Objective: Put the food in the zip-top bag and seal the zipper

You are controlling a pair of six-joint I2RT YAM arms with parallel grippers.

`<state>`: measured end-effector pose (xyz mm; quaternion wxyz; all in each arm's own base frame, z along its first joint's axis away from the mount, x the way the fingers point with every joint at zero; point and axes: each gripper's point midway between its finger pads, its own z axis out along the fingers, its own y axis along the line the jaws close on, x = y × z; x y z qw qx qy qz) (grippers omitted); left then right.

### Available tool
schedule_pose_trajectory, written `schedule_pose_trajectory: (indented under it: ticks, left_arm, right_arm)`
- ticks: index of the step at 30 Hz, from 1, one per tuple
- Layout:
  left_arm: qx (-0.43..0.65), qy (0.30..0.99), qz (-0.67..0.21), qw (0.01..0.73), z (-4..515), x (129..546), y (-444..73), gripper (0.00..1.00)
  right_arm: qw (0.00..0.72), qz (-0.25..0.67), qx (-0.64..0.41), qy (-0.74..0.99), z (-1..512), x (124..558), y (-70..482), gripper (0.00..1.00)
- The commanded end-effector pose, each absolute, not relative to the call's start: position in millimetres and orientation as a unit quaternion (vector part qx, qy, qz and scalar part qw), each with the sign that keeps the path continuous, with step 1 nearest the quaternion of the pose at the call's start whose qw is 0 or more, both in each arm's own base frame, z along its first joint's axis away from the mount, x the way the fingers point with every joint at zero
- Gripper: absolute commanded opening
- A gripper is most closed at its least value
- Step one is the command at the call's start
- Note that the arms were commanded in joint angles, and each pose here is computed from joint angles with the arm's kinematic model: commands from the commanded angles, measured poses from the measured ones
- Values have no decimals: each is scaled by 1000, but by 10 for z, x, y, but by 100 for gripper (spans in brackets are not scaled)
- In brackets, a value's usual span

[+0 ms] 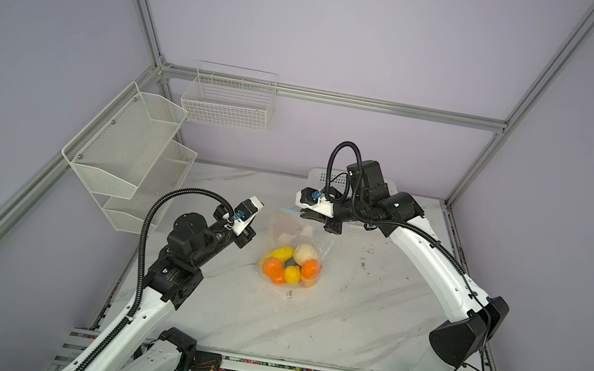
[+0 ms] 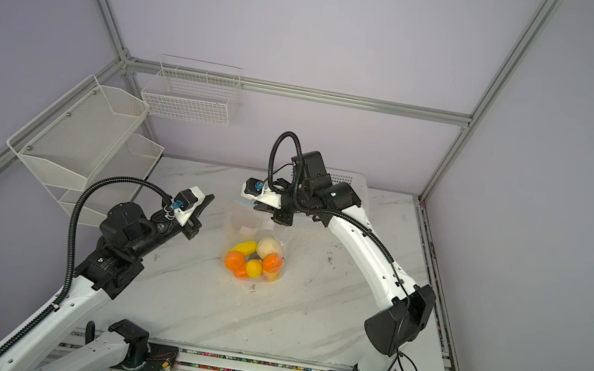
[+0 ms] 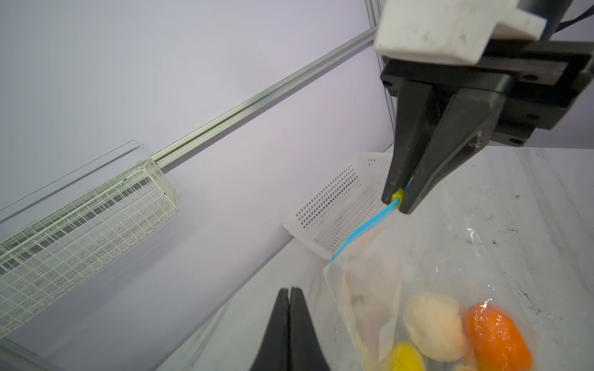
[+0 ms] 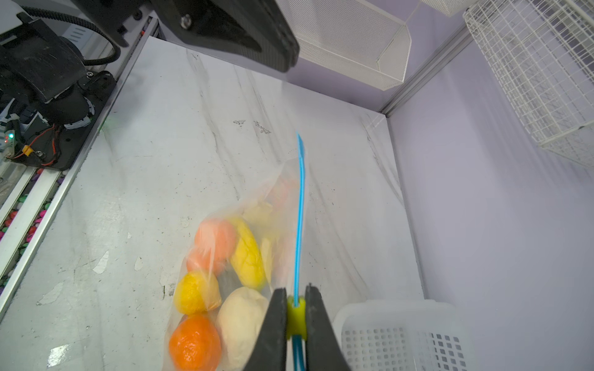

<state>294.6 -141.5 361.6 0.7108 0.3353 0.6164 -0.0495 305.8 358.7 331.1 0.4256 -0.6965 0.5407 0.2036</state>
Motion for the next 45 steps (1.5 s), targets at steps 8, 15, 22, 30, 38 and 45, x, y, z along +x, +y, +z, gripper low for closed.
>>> schedule_pose_trajectory:
  ticks: [8,15,22,30,38,45]
  left_arm:
    - [396,584,-142,694,3502,2845,-1656,51]
    - [411,569,-200,683,3556,2944,-1725,53]
    - [404,562,-229,684,3639,2960,-1776,43]
    - [419,553,-244,678,3660,3009,-1856,35]
    - [427,549,-255,672,3671,3040,-1928,20]
    - [426,546,-251,676,3679,3007,-1953,18]
  right_arm:
    - [410,229,-712,522,3348,2978,3638,7]
    - [408,232,-719,513,3331,2971,3658,7]
    - [410,232,-722,506,3344,2952,3656,7]
    - [407,239,-722,506,3325,2935,3660,7]
    - [408,237,-722,506,3327,2949,3667,7]
    - [406,238,-722,506,3310,2951,3672,7]
